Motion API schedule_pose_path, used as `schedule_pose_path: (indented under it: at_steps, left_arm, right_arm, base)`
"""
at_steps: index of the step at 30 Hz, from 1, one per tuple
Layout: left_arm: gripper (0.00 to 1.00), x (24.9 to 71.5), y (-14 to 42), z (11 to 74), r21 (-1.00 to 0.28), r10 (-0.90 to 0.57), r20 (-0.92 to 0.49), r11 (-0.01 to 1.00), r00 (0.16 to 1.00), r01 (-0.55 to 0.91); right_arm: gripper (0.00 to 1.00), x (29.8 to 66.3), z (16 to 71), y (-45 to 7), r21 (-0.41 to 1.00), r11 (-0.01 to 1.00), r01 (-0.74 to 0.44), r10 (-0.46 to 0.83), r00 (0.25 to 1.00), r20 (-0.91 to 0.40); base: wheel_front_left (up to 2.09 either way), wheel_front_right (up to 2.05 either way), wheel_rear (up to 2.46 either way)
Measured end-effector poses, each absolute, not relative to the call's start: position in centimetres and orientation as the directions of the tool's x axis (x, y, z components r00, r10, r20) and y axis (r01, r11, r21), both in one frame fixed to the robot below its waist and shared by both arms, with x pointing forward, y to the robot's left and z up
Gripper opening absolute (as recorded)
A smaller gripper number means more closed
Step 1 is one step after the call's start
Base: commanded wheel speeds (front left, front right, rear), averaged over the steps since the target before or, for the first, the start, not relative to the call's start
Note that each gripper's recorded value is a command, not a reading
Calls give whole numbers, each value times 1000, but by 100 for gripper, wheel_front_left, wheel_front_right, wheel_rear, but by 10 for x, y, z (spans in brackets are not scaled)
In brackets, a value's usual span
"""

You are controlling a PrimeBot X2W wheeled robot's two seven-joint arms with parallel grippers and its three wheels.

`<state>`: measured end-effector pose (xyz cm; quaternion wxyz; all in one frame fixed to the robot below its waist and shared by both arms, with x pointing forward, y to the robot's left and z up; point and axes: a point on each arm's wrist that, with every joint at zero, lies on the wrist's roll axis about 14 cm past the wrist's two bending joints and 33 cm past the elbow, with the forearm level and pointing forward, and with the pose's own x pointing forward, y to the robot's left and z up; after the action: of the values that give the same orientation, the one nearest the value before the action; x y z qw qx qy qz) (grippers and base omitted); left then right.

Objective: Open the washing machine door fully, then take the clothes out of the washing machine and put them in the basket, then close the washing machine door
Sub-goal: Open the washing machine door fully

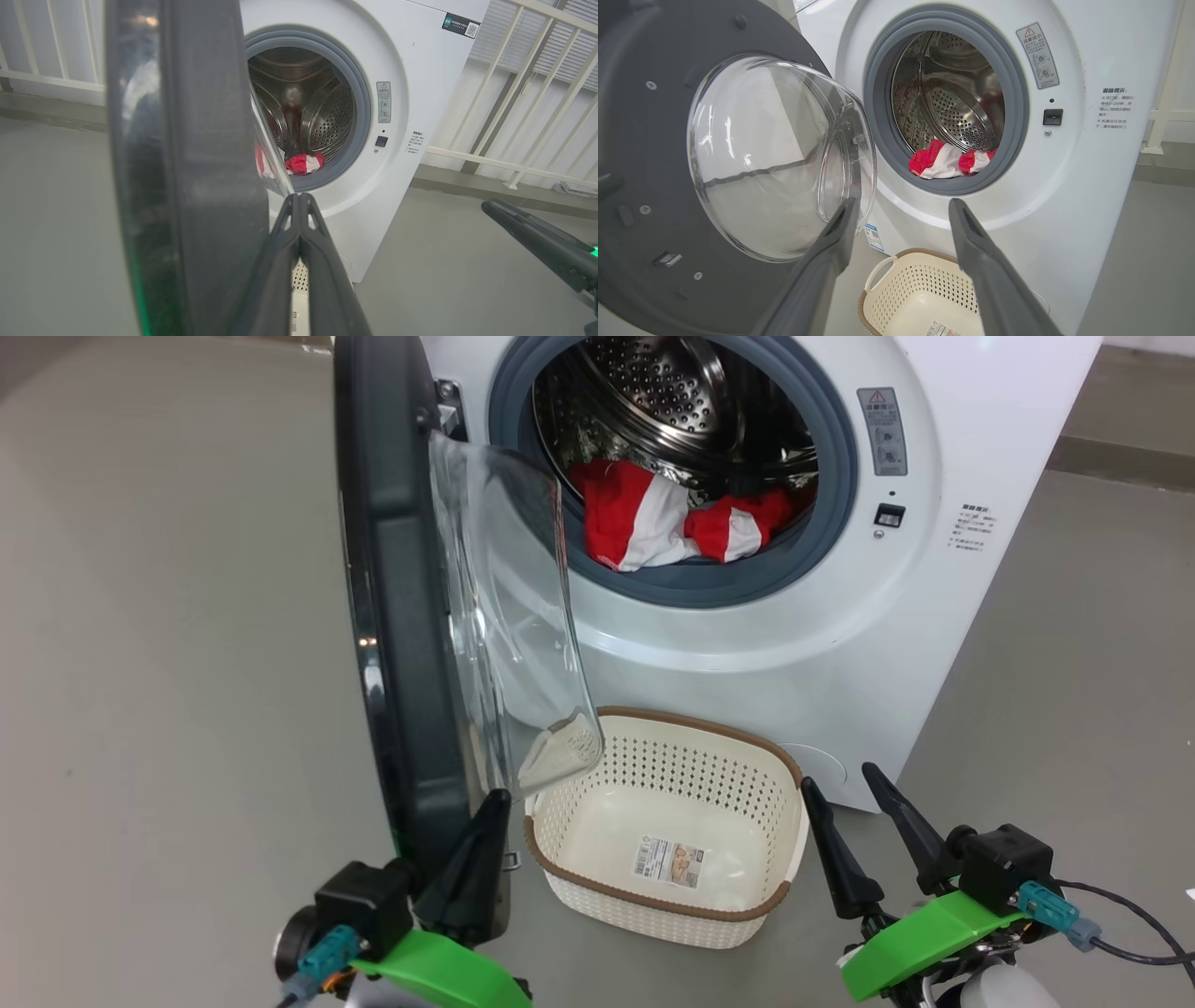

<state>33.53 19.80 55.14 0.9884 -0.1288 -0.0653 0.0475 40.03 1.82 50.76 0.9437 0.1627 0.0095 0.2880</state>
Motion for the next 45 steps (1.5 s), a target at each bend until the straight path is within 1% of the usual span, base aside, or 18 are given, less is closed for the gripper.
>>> schedule_pose_path:
  at_steps: [4, 13, 17, 26, 30, 42, 45]
  left_arm:
    - [0, 334, 210, 550, -266, 146, 108, 957, 983, -113]
    - [0, 321, 269, 549, -247, 313, 91, 927, 945, -283]
    - [0, 315, 284, 550, -236, 355, 94, 916, 930, -325]
    - [0, 290, 332, 545, -181, 494, 92, 862, 865, -473]
    - [0, 279, 351, 542, -186, 548, 85, 829, 832, -528]
    - [0, 264, 392, 533, -142, 627, 61, 776, 777, -615]
    - [0, 264, 400, 530, -107, 634, 53, 772, 771, -627]
  right_arm:
    - [100, 401, 506, 19, 331, 776, -537, 546, 835, 73]
    - [100, 402, 502, 19, 341, 776, -531, 545, 836, 64]
    - [100, 402, 502, 19, 342, 776, -530, 545, 836, 62]
    - [100, 403, 498, 18, 339, 779, -528, 545, 837, 53]
    - [100, 402, 496, 21, 342, 775, -532, 551, 833, 47]
    - [100, 402, 486, 22, 346, 773, -531, 558, 829, 26]
    - [100, 403, 481, 20, 335, 779, -530, 559, 829, 14]
  base:
    - [0, 0, 0]
    - [0, 0, 0]
    - [0, 0, 0]
    - [0, 0, 0]
    - [0, 0, 0]
    - [0, 0, 0]
    - [0, 0, 0]
